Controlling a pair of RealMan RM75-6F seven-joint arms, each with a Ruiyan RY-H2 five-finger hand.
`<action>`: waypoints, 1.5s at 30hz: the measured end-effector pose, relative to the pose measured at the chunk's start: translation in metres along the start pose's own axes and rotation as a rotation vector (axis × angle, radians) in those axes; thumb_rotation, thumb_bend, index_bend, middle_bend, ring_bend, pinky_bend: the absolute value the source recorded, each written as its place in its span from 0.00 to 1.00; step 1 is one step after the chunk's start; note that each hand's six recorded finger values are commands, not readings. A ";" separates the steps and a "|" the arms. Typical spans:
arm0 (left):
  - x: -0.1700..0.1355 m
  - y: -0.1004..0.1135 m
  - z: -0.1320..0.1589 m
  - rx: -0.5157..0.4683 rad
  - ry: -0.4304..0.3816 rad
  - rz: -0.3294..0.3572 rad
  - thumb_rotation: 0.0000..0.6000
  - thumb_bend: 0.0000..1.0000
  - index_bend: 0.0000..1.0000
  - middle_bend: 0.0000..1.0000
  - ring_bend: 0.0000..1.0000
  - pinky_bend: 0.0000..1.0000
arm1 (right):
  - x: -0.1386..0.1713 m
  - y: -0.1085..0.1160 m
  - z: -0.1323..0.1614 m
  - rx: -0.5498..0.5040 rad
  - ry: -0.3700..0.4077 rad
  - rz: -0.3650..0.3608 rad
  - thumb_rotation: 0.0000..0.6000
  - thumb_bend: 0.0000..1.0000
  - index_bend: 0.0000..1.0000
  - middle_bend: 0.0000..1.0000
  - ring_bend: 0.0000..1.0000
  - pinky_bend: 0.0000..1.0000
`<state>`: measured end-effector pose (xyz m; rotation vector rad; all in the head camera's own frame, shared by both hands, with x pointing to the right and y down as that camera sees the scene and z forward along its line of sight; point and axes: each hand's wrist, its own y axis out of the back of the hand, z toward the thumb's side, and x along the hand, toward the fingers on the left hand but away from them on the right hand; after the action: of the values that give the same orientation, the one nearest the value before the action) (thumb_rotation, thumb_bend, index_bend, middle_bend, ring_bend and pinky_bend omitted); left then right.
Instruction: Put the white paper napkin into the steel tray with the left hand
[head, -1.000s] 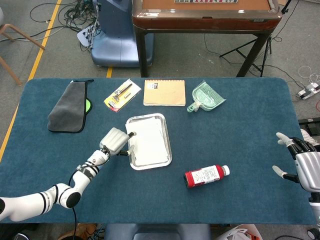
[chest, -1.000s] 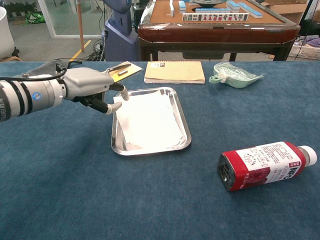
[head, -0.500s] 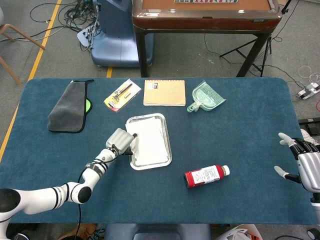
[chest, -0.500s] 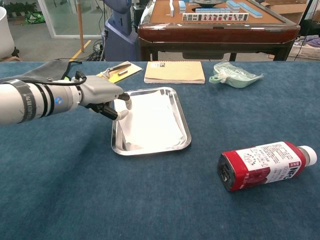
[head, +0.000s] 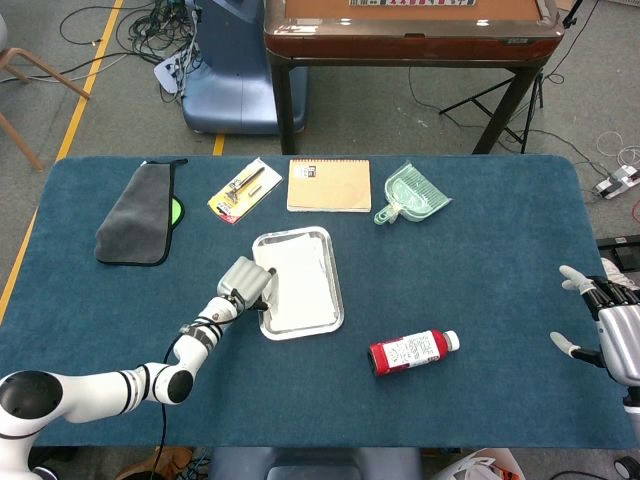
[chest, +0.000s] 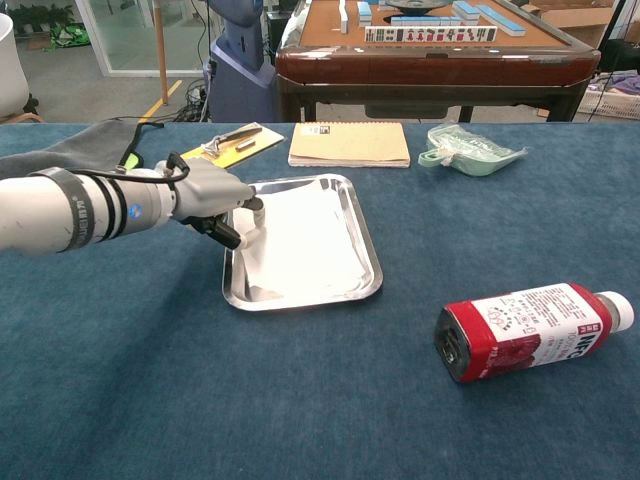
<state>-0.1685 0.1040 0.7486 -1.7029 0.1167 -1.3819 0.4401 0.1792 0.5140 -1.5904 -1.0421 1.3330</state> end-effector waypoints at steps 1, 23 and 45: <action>0.000 0.000 0.001 0.001 -0.001 0.001 0.22 0.47 0.22 1.00 1.00 1.00 | 0.000 0.000 0.000 0.001 -0.001 0.000 1.00 0.11 0.17 0.32 0.22 0.31; 0.008 0.008 0.021 0.044 -0.034 0.039 0.25 0.47 0.22 1.00 1.00 1.00 | 0.004 0.005 -0.003 0.006 -0.014 -0.010 1.00 0.11 0.17 0.32 0.22 0.31; -0.025 0.021 -0.028 -0.166 0.081 0.130 0.83 0.46 0.16 0.87 0.84 1.00 | 0.004 0.004 -0.005 0.017 -0.011 0.009 1.00 0.11 0.17 0.32 0.22 0.31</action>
<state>-0.1909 0.0901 0.7149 -1.7417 0.3907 -1.3750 0.4455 0.1817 0.5091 -1.5781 -1.0287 1.3544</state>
